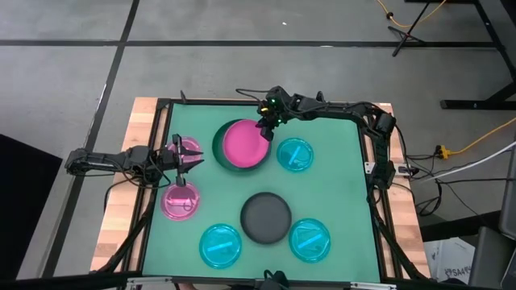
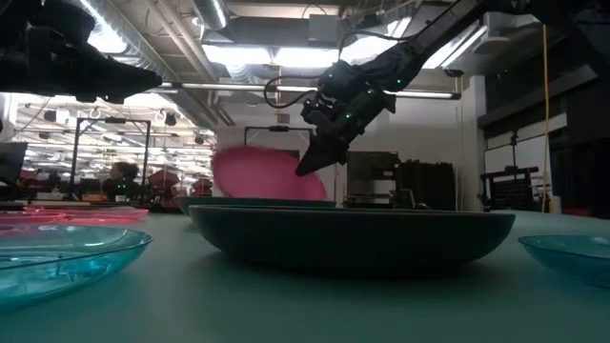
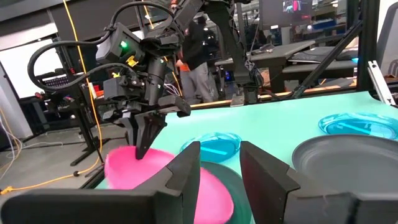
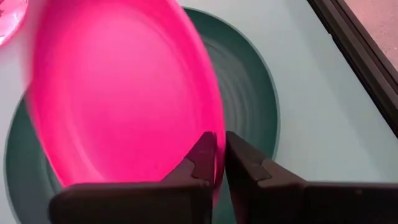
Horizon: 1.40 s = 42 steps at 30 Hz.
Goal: Stack plastic plates
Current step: Stack the pink plate on top of the green plate, then stack the black plate on top of the pink plate
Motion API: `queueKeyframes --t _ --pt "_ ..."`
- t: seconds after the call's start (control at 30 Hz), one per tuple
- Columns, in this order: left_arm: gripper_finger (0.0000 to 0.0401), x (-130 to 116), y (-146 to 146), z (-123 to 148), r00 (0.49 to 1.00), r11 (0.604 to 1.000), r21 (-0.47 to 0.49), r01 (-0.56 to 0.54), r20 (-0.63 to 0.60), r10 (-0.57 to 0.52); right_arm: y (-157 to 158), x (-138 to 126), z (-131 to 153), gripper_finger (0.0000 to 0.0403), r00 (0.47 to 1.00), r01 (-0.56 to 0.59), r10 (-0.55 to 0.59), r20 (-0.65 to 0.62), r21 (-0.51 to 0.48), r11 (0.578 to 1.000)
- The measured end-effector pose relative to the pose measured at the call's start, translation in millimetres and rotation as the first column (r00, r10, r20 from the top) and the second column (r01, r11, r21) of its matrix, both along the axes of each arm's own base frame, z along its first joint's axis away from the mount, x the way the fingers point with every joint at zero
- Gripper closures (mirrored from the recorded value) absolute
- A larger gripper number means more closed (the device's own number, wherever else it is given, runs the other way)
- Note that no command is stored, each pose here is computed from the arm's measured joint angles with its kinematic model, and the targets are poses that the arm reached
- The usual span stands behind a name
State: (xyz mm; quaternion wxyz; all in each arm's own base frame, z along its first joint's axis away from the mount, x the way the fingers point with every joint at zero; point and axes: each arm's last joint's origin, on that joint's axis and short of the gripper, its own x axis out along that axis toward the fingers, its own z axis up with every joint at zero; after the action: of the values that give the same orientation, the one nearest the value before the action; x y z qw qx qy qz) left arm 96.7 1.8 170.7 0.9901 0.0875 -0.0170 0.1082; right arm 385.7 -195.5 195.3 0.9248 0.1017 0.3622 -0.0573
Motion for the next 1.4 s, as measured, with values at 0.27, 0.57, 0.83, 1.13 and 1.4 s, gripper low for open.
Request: queueKeyframes --t 0.27,0.57,0.83,1.13,1.4 --pt "0.0294 0.0 0.0 0.0 1.0 1.0 0.0 0.0 0.0 0.0 -1.6 -0.4 -0.3 0.0343 0.999 0.041 -0.042 -0.019 -0.039 0.998" --pt "0.0294 0.0 0.0 0.0 1.0 1.0 0.0 0.0 0.0 0.0 -1.6 -0.5 -0.3 0.0342 0.999 0.041 -0.042 -0.019 -0.039 0.998" --pt "0.0294 0.0 0.0 0.0 1.0 1.0 0.0 0.0 0.0 0.0 -1.6 -0.5 -0.3 0.0342 0.999 0.041 -0.042 -0.019 -0.039 0.998" --pt "0.0294 -0.1 0.0 1.1 1.0 1.0 -0.001 0.0 0.013 0.0 -1.6 -0.5 -0.3 0.0342 0.999 0.041 -0.042 -0.019 -0.039 0.998" --pt "0.0294 -1.9 0.1 14.3 0.989 1.0 -0.01 0.001 0.151 0.0 -1.0 -0.5 0.3 0.0342 1.0 0.025 -0.025 -0.013 -0.03 0.999"
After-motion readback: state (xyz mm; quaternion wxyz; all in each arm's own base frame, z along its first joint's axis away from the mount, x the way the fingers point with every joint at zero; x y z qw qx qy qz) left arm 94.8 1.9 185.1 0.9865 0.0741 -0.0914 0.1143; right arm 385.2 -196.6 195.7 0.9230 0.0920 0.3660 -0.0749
